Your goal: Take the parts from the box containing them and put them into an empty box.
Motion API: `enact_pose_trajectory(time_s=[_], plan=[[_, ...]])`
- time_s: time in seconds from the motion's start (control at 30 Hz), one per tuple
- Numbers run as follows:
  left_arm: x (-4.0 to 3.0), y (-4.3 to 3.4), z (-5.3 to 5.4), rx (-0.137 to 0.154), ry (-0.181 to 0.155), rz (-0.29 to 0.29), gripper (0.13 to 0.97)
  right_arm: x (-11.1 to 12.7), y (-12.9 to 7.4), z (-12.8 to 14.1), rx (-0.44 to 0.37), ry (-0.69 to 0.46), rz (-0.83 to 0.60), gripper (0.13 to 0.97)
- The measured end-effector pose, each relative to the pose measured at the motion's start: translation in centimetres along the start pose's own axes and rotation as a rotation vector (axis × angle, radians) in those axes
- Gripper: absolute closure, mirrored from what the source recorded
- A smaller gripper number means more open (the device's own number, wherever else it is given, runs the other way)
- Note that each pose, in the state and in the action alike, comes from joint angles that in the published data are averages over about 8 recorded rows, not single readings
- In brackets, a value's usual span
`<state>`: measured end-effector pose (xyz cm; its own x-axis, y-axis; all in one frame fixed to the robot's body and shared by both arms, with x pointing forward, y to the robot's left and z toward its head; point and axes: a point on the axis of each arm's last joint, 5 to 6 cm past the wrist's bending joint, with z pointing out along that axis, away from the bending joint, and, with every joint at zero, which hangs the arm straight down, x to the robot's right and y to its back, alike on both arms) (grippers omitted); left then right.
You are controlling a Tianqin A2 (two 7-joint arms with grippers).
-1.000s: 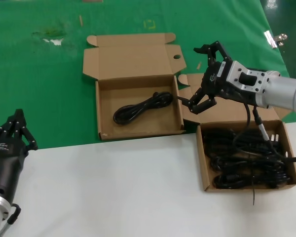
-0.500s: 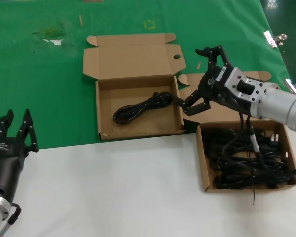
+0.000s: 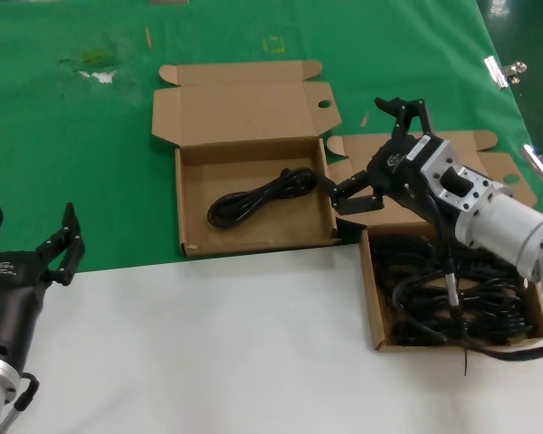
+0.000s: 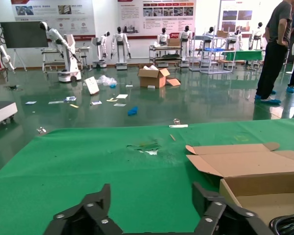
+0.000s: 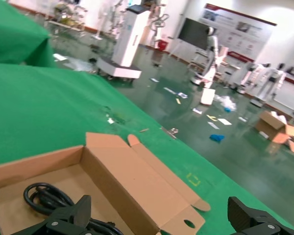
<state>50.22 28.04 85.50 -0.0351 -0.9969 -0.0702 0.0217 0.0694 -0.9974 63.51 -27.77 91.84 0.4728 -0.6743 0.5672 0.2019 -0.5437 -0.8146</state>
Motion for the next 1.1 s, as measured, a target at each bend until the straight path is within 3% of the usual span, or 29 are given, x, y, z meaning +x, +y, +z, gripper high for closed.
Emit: enact_pose_trajectory(time_s=[0.43,0.73,1.1], plan=[[0.00,0.00,0.0,0.000,0.000,0.000,0.339,-2.9,0.9,-2.0,0.012,0.122,0.146,0.130],[0.00,0.00,0.0,0.000,0.000,0.000,0.206,-4.7,1.5,-3.7,0.012,0.213,0.247,0.130],[0.00,0.00,0.0,0.000,0.000,0.000,0.140,-6.8,2.1,-6.1,0.001,0.328,0.371,0.130]])
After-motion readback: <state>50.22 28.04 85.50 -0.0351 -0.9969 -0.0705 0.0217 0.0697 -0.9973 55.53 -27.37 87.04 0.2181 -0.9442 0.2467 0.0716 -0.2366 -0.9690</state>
